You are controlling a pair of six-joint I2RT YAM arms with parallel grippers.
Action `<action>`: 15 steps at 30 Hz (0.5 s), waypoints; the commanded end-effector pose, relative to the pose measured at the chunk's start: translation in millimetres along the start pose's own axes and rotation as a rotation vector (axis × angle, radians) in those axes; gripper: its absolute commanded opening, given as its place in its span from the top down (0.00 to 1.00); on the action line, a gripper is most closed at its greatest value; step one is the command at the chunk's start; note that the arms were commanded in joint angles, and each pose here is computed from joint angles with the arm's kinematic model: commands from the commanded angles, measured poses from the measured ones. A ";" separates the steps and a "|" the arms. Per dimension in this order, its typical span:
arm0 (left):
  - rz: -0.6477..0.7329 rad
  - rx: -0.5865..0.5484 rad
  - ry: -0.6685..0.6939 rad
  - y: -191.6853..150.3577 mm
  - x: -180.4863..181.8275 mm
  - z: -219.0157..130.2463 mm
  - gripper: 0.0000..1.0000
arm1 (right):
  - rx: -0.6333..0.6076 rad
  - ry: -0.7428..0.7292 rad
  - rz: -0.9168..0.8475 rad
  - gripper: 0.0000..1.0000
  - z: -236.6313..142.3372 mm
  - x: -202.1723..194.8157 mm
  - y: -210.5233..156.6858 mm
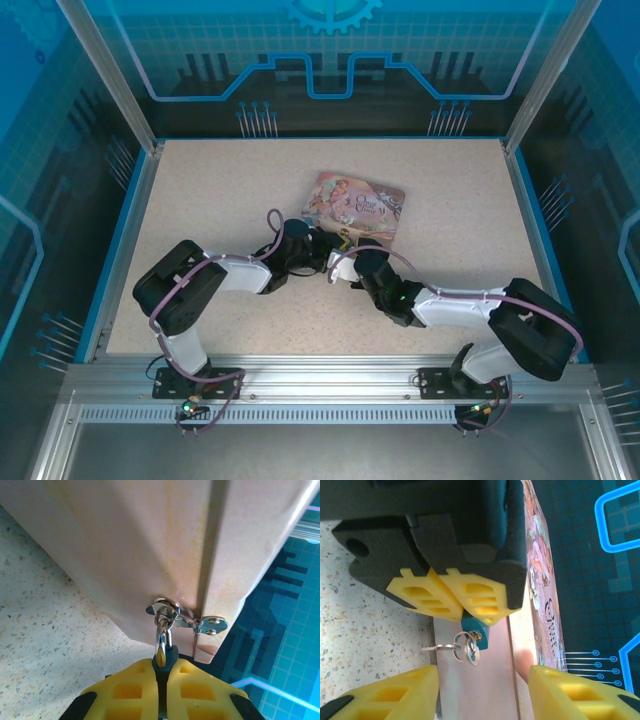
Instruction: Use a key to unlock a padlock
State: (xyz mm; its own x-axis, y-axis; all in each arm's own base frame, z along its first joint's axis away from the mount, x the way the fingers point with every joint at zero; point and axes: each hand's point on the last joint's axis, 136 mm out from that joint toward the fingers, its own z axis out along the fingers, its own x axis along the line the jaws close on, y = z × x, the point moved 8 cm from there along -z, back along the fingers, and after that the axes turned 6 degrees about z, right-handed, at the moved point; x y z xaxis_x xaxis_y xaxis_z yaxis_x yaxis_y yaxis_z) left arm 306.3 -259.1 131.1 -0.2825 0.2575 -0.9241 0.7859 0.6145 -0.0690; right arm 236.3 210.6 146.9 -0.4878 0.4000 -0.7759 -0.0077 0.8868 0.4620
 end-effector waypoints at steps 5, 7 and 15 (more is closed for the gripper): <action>0.029 0.022 -0.124 -1.6 -39.1 -7.7 1.00 | -0.045 -0.011 0.040 0.53 12.0 -8.4 11.9; 0.027 0.018 -0.126 -1.7 -38.8 -8.6 1.00 | -0.039 -0.010 0.040 0.54 15.9 -8.4 10.9; 0.027 0.016 -0.119 -1.6 -37.1 -8.9 1.00 | -0.045 0.006 0.080 0.70 20.3 -12.8 12.5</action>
State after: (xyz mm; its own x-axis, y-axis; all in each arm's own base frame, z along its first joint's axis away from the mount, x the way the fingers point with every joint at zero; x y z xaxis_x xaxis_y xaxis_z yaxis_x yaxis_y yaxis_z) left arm 305.7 -258.7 136.1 -0.2763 0.2515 -0.9276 0.7863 0.6141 -0.0677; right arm 252.4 215.0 143.5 -0.5026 0.4208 -0.7552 0.0013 0.8739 0.4860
